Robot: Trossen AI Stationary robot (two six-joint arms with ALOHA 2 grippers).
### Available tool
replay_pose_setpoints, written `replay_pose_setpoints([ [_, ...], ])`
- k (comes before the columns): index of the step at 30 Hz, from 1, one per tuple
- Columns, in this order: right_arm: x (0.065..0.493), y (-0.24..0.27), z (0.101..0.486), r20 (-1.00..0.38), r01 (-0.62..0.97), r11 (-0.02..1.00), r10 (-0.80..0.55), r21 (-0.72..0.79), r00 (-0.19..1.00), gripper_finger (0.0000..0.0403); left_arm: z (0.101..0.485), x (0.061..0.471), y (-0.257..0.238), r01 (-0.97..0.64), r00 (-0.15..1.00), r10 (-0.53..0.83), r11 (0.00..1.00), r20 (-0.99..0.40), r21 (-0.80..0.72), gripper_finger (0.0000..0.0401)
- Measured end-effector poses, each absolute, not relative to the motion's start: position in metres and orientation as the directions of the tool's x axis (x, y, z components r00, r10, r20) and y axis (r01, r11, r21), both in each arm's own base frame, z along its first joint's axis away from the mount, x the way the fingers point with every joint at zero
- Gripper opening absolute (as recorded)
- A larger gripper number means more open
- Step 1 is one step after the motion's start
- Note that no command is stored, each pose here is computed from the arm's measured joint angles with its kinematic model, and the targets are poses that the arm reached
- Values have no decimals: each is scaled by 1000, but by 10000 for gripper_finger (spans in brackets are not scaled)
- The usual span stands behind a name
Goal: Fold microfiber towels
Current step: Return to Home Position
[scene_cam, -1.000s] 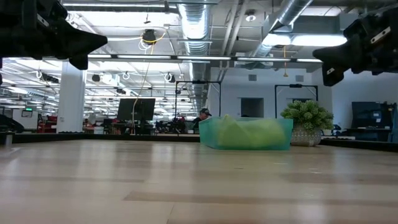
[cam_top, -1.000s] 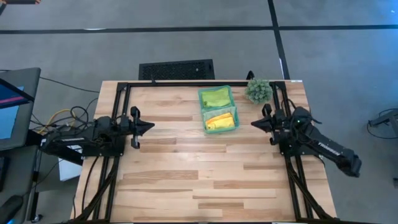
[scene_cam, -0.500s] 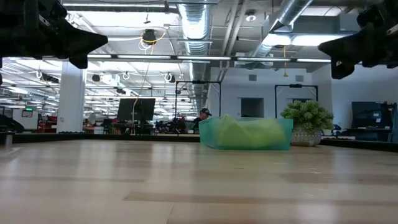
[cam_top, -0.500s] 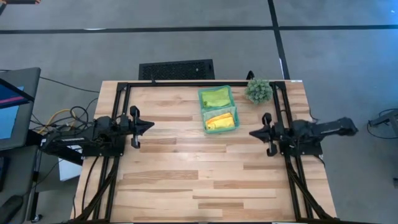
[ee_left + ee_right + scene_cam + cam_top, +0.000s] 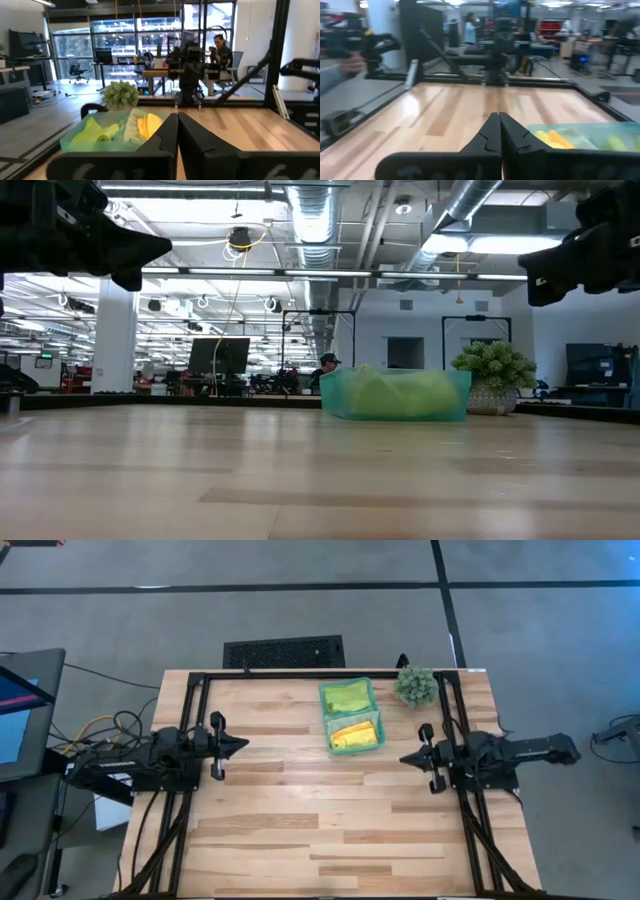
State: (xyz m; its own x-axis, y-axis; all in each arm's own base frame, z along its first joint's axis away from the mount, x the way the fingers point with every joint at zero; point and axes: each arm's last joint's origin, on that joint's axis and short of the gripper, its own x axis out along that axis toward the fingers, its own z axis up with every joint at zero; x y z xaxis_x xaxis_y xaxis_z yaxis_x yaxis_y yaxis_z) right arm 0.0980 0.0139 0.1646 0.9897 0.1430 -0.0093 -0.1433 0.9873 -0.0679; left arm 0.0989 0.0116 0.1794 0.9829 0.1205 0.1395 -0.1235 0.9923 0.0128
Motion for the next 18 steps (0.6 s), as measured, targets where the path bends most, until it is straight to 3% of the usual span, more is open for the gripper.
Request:
replay_pose_setpoints([
  [9, 99, -4, 165, -11, 19, 999, -20, -45, 1000, 14, 175, 99, 12, -141, 986, 137, 989, 97, 38, 0],
  [18, 102, -6, 161, -61, 33, 998, -36, -49, 997, 5, 171, 100, 12, -138, 989, 138, 990, 54, 6, 0],
])
